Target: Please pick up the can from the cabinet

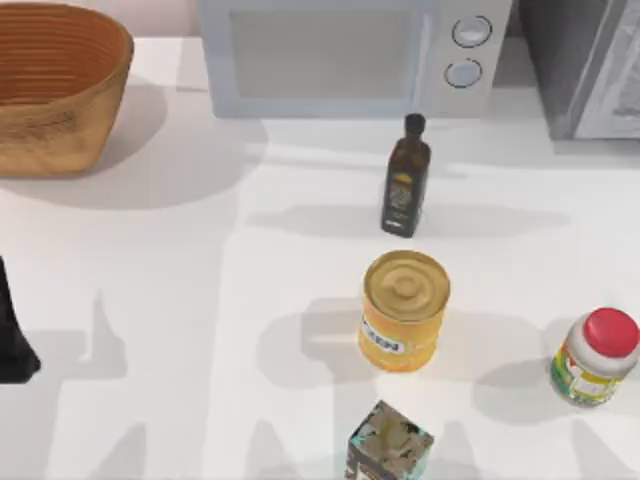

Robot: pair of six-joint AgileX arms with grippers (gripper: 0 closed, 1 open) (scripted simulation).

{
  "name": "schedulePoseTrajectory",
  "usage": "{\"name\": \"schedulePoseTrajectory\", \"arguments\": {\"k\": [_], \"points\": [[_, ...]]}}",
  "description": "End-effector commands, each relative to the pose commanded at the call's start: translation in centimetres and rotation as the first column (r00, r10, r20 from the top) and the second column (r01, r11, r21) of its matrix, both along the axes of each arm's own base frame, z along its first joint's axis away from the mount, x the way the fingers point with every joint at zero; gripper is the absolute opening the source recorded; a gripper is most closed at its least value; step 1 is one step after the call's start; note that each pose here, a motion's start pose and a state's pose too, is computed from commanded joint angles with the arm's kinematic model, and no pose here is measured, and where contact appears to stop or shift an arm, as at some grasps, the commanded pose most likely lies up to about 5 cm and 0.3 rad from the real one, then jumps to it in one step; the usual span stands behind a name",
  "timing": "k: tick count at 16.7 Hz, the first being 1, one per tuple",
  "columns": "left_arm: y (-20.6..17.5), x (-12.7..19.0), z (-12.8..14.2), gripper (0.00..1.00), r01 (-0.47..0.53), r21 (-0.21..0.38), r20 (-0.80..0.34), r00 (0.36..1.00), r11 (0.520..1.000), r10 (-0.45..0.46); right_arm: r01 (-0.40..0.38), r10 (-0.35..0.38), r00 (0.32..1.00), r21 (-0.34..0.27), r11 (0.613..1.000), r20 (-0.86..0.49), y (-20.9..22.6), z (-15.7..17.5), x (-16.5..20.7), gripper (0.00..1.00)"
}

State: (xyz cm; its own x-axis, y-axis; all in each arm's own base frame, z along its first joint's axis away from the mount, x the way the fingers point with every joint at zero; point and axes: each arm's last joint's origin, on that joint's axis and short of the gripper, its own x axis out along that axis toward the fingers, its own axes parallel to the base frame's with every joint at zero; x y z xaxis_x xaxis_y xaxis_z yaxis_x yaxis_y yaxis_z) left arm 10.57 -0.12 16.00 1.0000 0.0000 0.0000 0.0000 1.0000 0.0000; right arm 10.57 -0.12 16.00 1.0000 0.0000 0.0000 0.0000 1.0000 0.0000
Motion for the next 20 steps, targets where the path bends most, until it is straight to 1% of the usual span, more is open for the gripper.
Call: {"name": "schedulePoseTrajectory", "arguments": {"k": [2,4,7,10,13,17,20], "points": [[0.0,0.0,0.0,1.00,0.000,0.000,0.000,1.000,1.000,0.000,0.000,0.000,1.000,0.000,1.000,0.000,0.0,0.0,0.0,1.00],[0.0,0.0,0.0,1.00,0.000,0.000,0.000,1.000,1.000,0.000,0.003,-0.003,1.000,0.000,1.000,0.001,0.0,0.8,0.0,1.00],[0.0,0.0,0.0,1.00,0.000,0.000,0.000,1.000,1.000,0.000,0.008,-0.008,1.000,0.000,1.000,-0.001,0.1,4.1,0.0,1.00],[0.0,0.0,0.0,1.00,0.000,0.000,0.000,1.000,1.000,0.000,0.010,-0.010,1.000,-0.001,1.000,-0.009,0.3,9.2,0.6,1.00],[0.0,0.0,0.0,1.00,0.000,0.000,0.000,1.000,1.000,0.000,0.008,-0.008,1.000,-0.002,1.000,-0.021,0.7,15.2,2.1,1.00],[0.0,0.0,0.0,1.00,0.000,0.000,0.000,1.000,1.000,0.000,0.004,-0.005,1.000,-0.005,1.000,-0.029,1.7,23.3,5.7,1.00],[0.0,0.0,0.0,1.00,0.000,0.000,0.000,1.000,1.000,0.000,0.002,-0.002,1.000,-0.005,1.000,-0.024,2.6,28.3,8.9,1.00]]}}
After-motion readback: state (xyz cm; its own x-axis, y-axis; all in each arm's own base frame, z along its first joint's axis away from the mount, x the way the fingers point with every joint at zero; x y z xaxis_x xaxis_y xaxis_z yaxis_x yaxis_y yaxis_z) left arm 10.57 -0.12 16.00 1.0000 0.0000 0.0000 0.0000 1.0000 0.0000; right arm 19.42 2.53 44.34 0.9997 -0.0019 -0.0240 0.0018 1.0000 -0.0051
